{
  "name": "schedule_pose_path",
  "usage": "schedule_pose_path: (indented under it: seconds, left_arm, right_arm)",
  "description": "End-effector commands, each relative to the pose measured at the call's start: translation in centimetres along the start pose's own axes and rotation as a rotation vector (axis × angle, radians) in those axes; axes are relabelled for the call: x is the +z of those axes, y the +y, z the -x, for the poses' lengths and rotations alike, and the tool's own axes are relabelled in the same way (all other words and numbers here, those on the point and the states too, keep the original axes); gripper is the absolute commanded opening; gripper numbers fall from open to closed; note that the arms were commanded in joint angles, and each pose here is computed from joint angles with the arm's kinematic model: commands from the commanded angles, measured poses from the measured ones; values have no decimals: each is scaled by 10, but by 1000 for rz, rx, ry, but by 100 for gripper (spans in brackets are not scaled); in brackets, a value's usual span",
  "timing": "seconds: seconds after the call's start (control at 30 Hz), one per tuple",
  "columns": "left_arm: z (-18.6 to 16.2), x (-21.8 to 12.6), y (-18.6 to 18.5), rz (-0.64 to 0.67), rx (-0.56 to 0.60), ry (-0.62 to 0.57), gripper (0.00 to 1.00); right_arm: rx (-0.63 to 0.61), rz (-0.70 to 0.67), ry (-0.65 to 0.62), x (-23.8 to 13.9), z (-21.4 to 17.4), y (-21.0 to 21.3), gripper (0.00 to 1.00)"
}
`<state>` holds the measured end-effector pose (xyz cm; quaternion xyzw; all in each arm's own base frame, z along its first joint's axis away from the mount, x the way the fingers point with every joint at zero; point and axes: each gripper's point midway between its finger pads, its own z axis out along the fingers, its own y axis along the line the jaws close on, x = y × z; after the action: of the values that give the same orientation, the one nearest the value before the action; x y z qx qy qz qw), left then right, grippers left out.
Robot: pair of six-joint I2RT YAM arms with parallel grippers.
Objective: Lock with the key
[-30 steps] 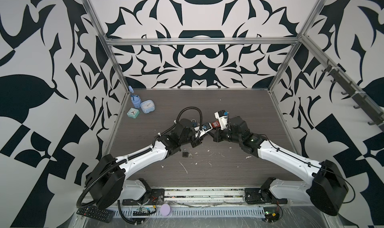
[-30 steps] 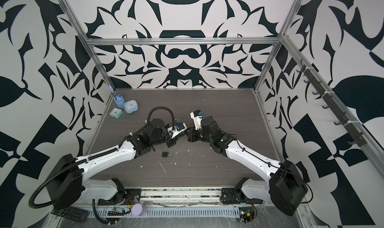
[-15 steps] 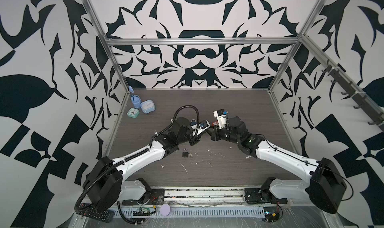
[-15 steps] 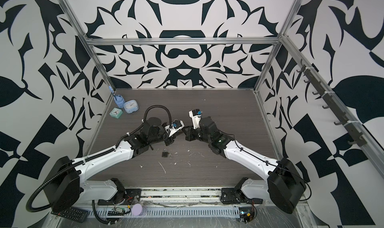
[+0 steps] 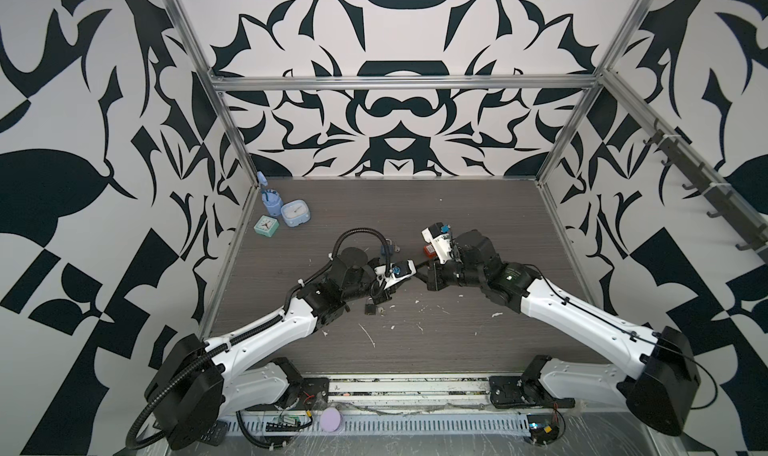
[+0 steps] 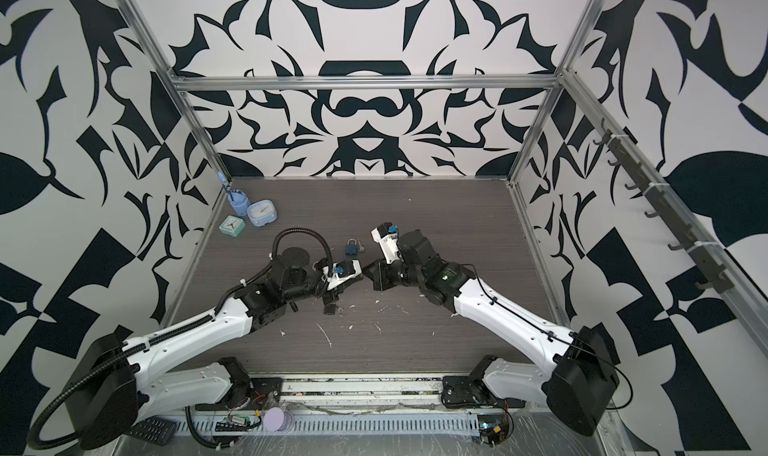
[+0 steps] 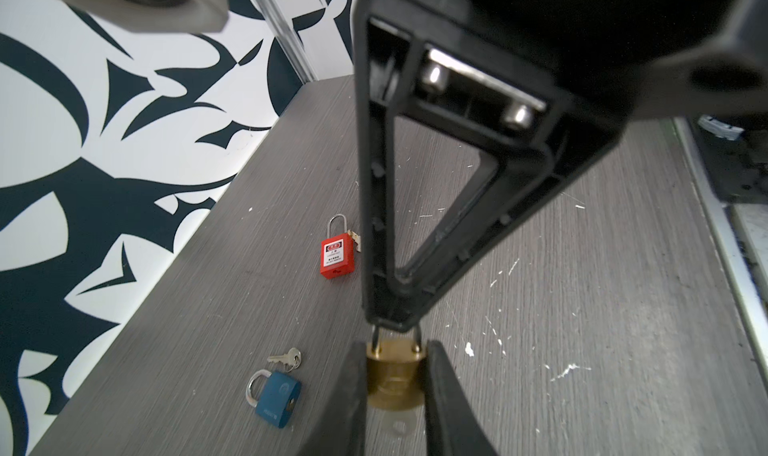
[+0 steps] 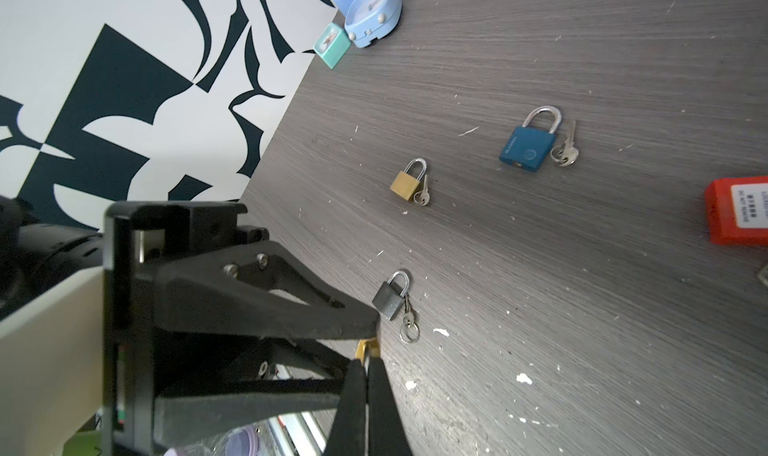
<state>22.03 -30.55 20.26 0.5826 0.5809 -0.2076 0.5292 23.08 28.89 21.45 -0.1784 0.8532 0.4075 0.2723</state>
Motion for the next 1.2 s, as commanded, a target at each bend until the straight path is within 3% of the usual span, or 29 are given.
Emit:
schedule_pose_path:
  seconds: [0.0, 0.13, 0.4, 0.6, 0.83, 1.17]
  left_arm:
    - [23, -9, 12, 44, 130, -72, 0]
    - [14, -7, -4, -65, 203, -19, 0]
    - [9, -10, -1, -60, 286, 26, 0]
    - [1, -19, -22, -169, 439, 38, 0]
    - [-1, -19, -19, -173, 530, 65, 0]
    - [-3, -2, 1, -78, 426, 88, 0]
  right_arm:
    - [29, -36, 125, -13, -28, -11, 0]
    - [23, -18, 123, -19, -25, -5, 9]
    - [-1, 8, 105, -33, -20, 5, 26]
    - [-18, 56, 56, -39, -11, 17, 38]
    - [215, 96, 77, -21, -14, 15, 49]
    - [491, 109, 57, -13, -15, 6, 50]
